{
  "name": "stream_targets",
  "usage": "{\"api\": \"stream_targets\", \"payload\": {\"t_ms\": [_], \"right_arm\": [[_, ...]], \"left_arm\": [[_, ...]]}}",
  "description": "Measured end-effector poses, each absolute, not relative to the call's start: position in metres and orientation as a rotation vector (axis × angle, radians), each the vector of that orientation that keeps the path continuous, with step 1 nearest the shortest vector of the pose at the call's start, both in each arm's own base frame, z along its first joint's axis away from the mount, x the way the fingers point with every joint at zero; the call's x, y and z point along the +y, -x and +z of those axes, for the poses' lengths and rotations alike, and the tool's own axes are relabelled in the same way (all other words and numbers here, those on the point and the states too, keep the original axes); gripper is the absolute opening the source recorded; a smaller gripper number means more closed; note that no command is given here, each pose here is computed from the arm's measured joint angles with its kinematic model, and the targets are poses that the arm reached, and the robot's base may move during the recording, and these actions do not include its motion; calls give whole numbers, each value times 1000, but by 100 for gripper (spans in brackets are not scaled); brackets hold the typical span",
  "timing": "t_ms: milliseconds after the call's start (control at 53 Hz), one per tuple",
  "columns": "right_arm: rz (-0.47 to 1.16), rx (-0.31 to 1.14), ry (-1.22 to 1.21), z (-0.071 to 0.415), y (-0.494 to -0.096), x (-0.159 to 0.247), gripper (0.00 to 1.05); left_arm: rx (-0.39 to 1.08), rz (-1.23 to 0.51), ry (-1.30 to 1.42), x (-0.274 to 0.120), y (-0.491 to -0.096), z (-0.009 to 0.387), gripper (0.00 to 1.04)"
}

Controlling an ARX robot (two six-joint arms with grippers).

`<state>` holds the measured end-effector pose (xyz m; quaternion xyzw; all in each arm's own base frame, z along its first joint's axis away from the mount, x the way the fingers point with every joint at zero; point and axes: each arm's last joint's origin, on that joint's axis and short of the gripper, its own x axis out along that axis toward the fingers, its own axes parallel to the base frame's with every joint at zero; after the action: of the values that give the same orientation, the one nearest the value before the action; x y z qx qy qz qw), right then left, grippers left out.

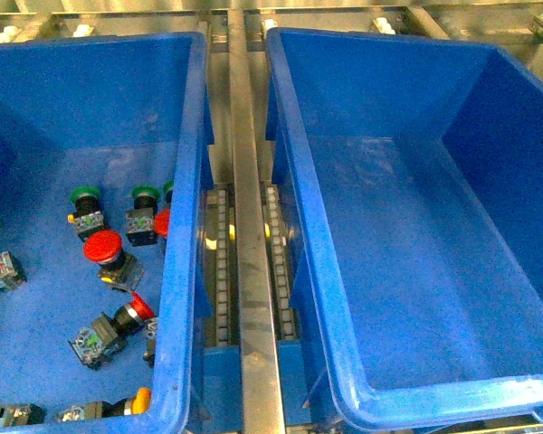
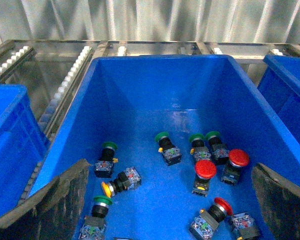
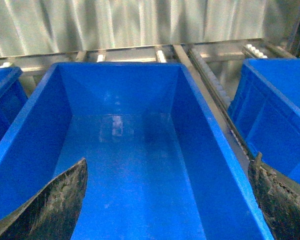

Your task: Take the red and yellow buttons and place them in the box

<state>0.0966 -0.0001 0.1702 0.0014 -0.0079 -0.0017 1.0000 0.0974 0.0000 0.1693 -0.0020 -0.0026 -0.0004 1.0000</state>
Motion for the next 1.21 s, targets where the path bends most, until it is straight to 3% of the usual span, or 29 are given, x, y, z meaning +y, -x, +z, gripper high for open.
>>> {"api": "stream_targets", "payload": {"t_ms": [1207], "right_arm": [[-5, -17, -3, 170, -96, 0, 98]], "left_arm": [[-6, -3, 4, 0, -97, 169, 97]]}}
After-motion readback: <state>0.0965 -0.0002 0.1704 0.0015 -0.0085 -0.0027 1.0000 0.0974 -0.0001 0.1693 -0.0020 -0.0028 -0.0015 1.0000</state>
